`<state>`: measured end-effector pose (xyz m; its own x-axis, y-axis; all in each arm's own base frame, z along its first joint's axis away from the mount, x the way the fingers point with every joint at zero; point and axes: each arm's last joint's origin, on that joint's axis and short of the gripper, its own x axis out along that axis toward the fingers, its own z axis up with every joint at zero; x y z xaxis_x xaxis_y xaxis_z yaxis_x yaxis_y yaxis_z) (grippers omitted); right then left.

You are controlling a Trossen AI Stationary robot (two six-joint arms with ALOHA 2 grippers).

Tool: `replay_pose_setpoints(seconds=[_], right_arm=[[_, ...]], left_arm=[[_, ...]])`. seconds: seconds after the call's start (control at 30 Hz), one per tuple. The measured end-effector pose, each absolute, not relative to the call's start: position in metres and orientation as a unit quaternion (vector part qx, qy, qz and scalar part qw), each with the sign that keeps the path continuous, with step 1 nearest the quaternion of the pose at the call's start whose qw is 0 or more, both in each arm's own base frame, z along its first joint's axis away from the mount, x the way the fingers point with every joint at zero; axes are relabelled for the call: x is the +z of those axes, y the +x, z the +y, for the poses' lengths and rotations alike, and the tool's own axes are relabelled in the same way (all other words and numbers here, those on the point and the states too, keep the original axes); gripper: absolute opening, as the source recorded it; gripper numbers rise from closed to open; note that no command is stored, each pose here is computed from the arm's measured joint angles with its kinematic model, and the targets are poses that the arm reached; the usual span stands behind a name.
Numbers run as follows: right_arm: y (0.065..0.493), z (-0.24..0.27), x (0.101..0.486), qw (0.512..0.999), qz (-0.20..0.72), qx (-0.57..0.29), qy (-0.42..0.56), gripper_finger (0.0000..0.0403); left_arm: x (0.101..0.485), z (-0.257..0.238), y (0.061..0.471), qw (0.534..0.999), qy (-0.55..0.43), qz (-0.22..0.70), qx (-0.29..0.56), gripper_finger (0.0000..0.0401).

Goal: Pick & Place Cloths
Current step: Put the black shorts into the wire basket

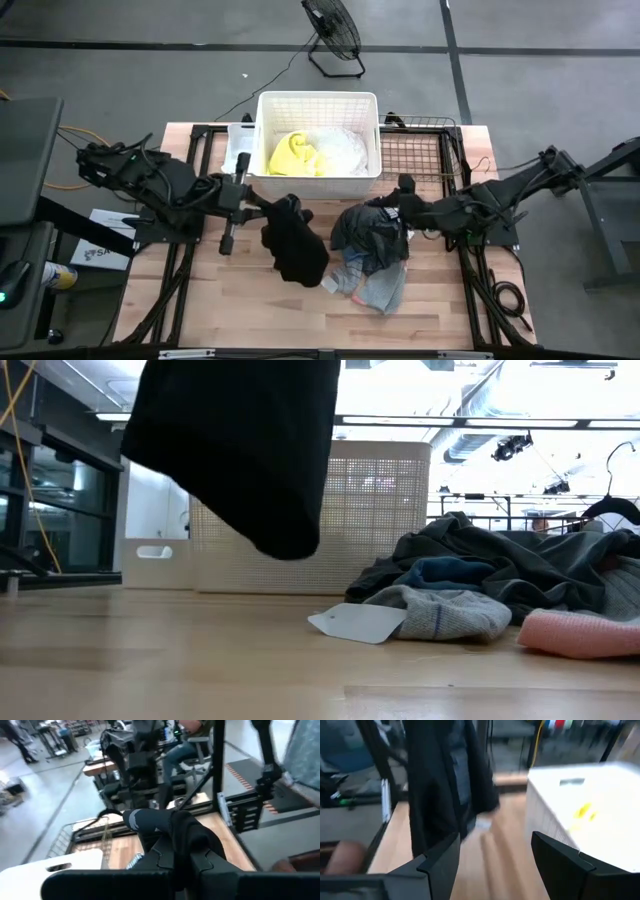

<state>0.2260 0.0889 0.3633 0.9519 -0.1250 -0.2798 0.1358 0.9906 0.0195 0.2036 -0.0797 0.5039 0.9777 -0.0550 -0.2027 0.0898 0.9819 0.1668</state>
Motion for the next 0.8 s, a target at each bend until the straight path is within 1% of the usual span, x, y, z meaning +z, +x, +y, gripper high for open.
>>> replay_pose_setpoints(seconds=[0.1,0.23,0.37,0.57,0.7,0.8], right_arm=[[0.231,0.100,0.369,0.992,0.097,-0.074,-0.037,0.0238],[0.246,0.113,0.370,0.994,0.053,-0.051,-0.085,0.0238],[0.265,0.120,0.361,0.993,0.040,-0.032,-0.104,0.0238],[0.288,0.123,0.350,0.989,0.021,-0.046,-0.141,0.0238],[0.296,0.126,0.347,0.988,0.004,-0.048,-0.145,0.0238],[0.298,0.126,0.346,0.989,-0.003,-0.031,-0.142,0.0238]], left_arm=[[0.506,-0.081,0.207,0.992,0.091,0.084,-0.034,0.0001],[0.506,-0.082,0.210,0.990,0.110,0.082,-0.035,0.0001],[0.505,-0.083,0.213,0.990,0.112,0.079,-0.031,0.0001],[0.506,-0.083,0.212,0.989,0.121,0.076,-0.027,0.0001],[0.506,-0.083,0.212,0.989,0.121,0.078,-0.027,0.0001],[0.505,-0.083,0.212,0.989,0.123,0.083,-0.028,0.0001]])
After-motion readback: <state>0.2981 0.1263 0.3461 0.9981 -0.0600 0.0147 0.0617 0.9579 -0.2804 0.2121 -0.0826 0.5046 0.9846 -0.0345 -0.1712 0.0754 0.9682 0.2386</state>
